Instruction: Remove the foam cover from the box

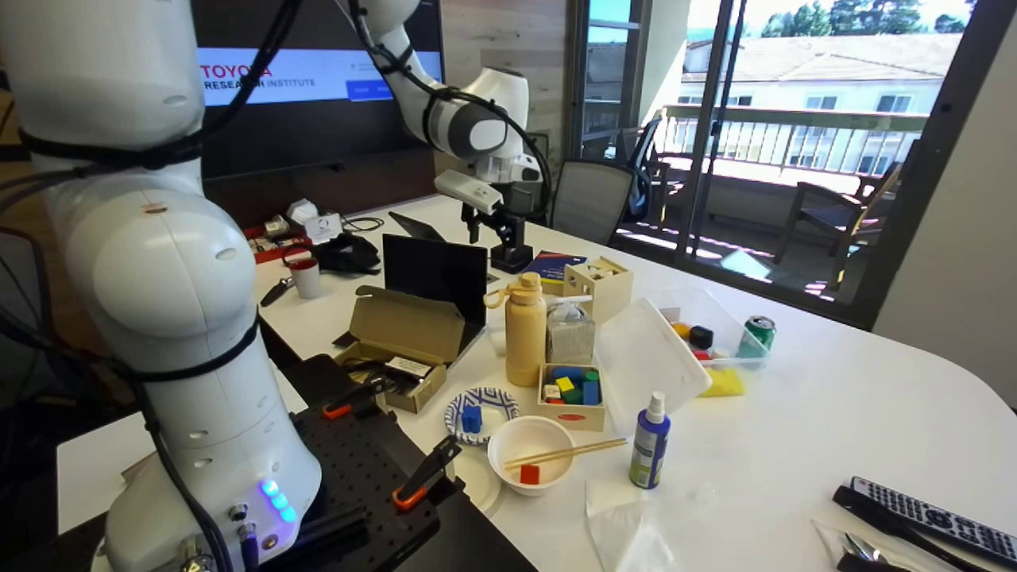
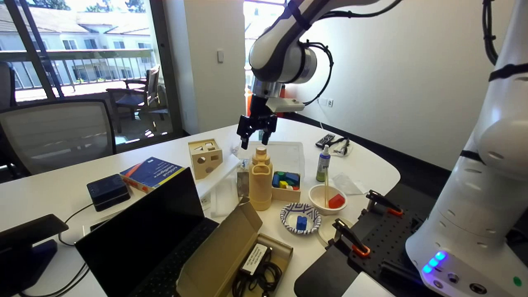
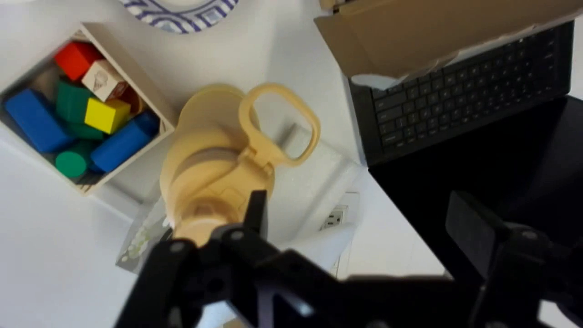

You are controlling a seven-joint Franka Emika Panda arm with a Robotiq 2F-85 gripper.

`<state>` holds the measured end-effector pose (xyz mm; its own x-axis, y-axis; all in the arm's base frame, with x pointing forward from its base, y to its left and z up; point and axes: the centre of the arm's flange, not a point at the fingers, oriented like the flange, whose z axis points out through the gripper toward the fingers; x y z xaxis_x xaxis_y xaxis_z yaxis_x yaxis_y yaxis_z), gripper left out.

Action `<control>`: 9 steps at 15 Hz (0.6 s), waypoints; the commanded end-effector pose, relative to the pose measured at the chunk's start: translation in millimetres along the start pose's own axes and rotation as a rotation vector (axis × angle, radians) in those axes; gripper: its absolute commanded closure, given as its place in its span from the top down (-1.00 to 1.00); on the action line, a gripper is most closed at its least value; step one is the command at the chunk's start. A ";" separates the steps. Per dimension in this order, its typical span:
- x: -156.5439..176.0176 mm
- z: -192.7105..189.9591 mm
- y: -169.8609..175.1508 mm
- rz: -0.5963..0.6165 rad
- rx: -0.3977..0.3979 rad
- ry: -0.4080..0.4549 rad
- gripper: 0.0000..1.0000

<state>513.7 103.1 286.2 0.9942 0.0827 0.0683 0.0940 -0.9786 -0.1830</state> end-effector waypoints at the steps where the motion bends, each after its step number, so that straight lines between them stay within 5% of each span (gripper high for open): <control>1: -73.6 -17.8 -25.9 0.046 -0.034 -0.040 1.00; 9: -118.8 -2.3 -53.3 -0.017 -0.029 -0.092 1.00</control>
<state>406.1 140.6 283.3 0.9944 0.1053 -0.0071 0.1031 -0.9836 -0.1477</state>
